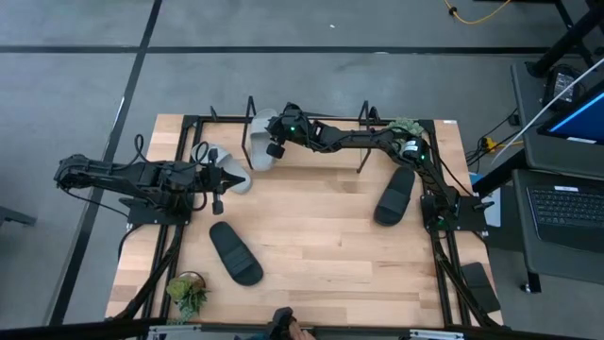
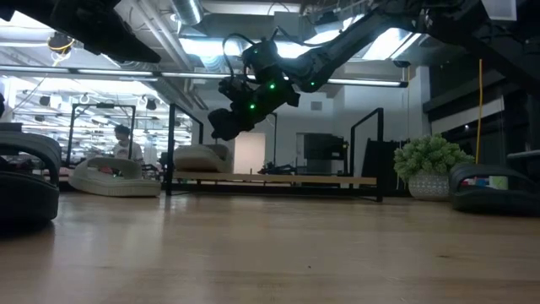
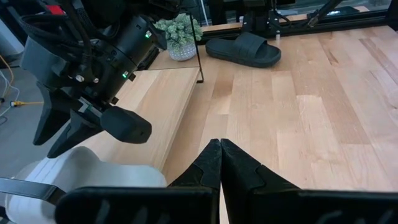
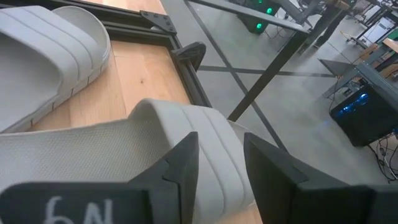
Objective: Pick and place slides into the shelf
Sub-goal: Put the right gray slide on the shelf, then put the gray slide on the shelf
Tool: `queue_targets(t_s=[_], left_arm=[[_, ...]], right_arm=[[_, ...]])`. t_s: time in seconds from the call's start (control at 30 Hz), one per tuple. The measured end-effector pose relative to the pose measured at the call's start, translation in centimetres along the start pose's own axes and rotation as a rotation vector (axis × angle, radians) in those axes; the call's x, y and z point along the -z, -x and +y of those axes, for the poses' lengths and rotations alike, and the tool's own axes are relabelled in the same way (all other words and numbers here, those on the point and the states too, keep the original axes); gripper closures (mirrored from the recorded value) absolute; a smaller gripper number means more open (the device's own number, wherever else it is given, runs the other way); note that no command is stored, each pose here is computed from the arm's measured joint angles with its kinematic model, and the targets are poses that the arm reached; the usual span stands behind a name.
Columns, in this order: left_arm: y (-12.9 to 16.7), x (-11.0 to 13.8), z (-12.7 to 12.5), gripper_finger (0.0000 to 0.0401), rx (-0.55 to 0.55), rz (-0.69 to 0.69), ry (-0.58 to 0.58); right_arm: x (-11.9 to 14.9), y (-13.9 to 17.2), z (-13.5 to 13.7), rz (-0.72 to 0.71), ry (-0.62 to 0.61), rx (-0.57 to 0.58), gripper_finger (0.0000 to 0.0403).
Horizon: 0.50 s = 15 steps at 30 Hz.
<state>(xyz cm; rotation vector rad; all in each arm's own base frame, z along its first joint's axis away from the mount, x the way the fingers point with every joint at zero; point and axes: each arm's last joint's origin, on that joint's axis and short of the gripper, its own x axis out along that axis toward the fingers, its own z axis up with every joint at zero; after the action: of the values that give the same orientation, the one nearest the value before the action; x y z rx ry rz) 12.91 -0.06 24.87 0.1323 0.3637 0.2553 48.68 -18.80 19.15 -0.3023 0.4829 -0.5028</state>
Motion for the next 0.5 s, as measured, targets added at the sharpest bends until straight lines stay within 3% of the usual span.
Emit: queue_targets(t_s=[0.5], left_arm=[[0.00, -0.01, 0.00, 0.0401, 0.000, -0.001, 0.001]], right_arm=[[-0.54, 0.44, 0.21, -0.003, 0.003, -0.008, 0.0274]])
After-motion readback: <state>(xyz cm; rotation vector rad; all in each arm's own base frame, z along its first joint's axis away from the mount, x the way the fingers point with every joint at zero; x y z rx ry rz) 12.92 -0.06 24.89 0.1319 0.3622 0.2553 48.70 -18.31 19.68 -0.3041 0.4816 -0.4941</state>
